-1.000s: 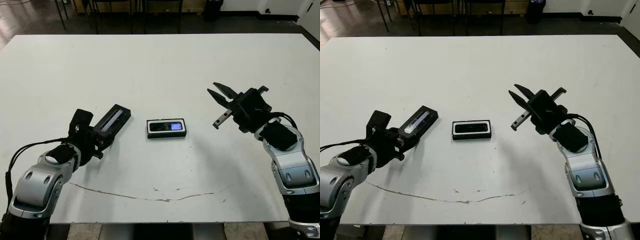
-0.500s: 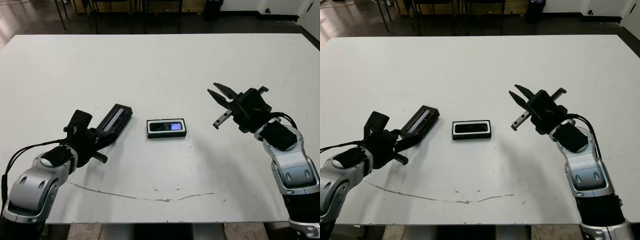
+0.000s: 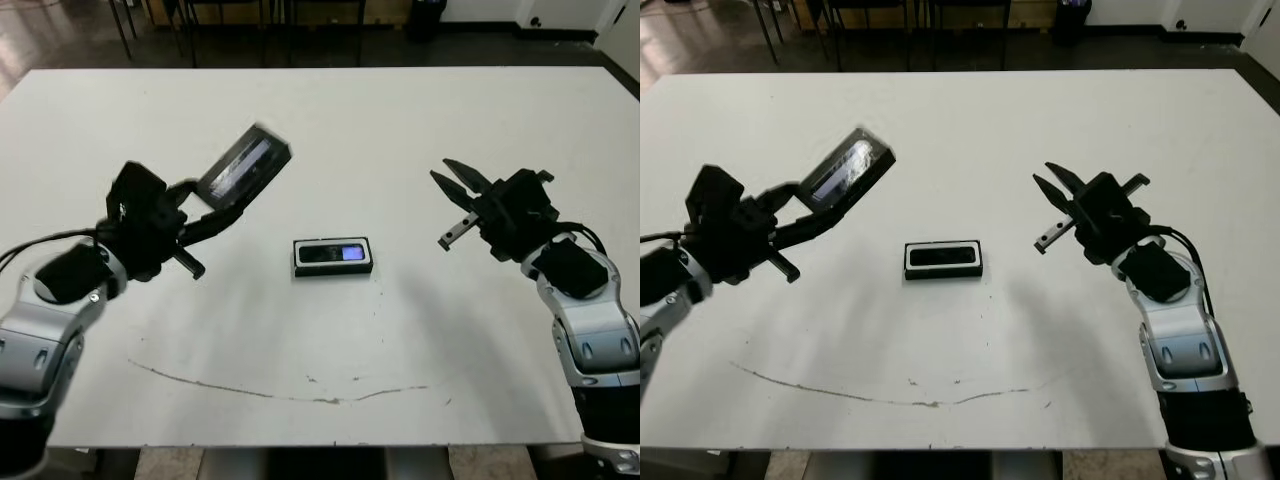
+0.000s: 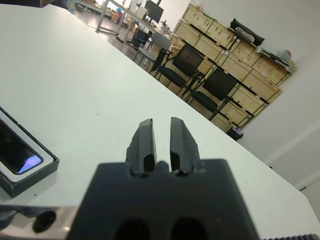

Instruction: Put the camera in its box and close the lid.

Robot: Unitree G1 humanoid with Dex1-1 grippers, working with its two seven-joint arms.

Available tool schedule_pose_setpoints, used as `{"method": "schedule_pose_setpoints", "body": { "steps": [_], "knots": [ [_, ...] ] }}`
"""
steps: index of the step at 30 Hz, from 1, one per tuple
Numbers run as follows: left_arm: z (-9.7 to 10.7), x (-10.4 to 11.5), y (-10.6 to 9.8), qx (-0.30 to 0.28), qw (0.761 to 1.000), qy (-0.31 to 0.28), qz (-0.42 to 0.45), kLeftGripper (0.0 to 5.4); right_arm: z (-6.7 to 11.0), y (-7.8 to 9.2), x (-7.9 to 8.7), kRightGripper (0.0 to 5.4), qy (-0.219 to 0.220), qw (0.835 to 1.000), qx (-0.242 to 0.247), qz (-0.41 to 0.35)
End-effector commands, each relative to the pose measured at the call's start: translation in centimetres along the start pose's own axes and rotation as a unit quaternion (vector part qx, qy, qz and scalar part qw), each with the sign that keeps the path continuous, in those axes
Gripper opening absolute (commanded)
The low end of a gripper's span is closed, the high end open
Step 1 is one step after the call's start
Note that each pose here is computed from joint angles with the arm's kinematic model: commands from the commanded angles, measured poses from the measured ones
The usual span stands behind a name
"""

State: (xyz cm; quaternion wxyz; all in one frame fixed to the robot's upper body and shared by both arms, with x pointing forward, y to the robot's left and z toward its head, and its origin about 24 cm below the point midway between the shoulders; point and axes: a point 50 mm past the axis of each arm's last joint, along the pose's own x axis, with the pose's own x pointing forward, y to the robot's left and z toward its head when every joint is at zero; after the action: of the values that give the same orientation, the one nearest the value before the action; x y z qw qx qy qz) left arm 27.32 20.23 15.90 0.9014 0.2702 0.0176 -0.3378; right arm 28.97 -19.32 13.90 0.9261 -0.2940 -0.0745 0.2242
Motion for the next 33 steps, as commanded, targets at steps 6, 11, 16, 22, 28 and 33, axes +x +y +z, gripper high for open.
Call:
{"method": "schedule_pose_setpoints", "body": {
  "steps": [6,11,16,22,28,33],
  "knots": [
    [-1.1,1.6,1.0,0.079,0.983,0.064,-0.155,0.69,-0.7,-0.1,-0.4,0.00,0.015,1.000,0.006,-0.007],
    [-1.5,2.6,0.8,0.067,0.972,0.072,-0.214,0.69,-0.8,0.0,-0.4,0.00,0.013,1.000,0.014,-0.007],
    [-1.6,3.2,0.7,0.028,0.966,0.078,-0.247,0.69,-1.2,-0.1,-0.2,0.00,0.020,1.000,0.017,-0.006],
    [-1.4,4.0,0.4,-0.010,0.964,0.051,-0.260,0.69,-1.6,-0.1,0.1,0.00,0.019,1.000,0.013,-0.006],
    [-1.6,5.0,0.0,-0.062,0.956,0.029,-0.286,0.69,-1.7,-0.2,0.1,0.00,0.020,1.000,0.010,-0.005],
    [-2.0,5.9,-0.7,-0.051,0.954,0.033,-0.292,0.69,-1.8,-0.2,0.1,0.00,0.019,1.000,0.012,-0.006]
  ]
}}
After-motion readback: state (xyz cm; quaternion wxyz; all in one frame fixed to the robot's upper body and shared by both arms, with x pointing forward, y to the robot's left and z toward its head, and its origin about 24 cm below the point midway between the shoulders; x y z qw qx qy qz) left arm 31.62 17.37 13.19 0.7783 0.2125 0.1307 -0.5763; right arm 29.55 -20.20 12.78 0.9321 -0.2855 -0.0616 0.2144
